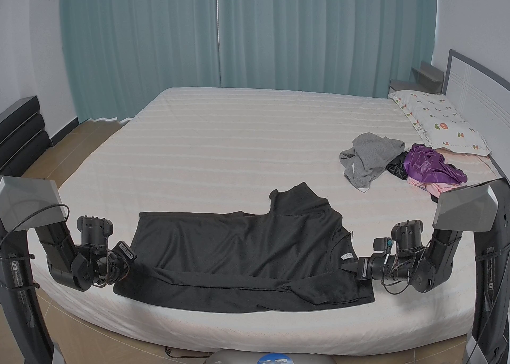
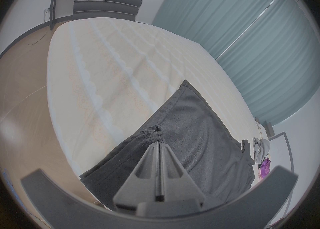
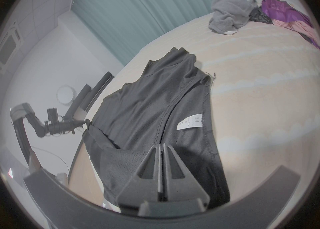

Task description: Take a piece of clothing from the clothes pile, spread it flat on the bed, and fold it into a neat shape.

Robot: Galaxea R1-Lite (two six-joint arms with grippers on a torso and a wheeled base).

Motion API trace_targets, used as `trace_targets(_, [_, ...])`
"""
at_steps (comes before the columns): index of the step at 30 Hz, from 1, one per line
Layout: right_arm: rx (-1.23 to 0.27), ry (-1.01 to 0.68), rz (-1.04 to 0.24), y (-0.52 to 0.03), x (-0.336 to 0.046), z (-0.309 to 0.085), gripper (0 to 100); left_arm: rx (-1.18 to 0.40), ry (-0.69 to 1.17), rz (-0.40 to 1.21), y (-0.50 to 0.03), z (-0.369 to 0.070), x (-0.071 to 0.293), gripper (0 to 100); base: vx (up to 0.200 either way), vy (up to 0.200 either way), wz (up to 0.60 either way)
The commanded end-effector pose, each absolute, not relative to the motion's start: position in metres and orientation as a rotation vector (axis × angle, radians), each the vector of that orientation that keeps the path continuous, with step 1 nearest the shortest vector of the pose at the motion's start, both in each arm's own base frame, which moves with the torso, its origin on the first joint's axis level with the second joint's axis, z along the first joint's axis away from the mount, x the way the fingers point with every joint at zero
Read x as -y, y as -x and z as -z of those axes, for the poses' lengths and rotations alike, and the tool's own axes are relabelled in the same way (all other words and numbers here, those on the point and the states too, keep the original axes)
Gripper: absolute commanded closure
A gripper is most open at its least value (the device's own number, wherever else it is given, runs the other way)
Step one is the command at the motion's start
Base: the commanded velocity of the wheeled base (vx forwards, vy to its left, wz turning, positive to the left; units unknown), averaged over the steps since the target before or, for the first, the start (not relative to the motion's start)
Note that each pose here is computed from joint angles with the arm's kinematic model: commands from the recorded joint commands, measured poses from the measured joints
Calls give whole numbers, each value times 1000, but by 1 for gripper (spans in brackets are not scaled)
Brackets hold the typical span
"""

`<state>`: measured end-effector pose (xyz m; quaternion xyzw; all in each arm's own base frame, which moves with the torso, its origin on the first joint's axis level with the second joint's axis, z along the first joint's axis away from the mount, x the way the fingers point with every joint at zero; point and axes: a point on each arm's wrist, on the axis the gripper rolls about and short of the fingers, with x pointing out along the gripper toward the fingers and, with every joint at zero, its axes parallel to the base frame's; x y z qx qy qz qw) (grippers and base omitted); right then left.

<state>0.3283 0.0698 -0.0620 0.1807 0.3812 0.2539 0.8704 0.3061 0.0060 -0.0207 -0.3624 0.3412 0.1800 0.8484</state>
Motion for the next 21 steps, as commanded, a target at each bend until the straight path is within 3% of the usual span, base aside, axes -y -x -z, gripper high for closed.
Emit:
trace_targets(1, [-774,-417,-514,-330,-66,52,100,-714,764,-380,-306,19,-6,100,0,0,0])
trace_targets(21, [-763,-517,-501,-315,-42,27,100,-649,740,-383,-303,-1,-11,100,0,0,0])
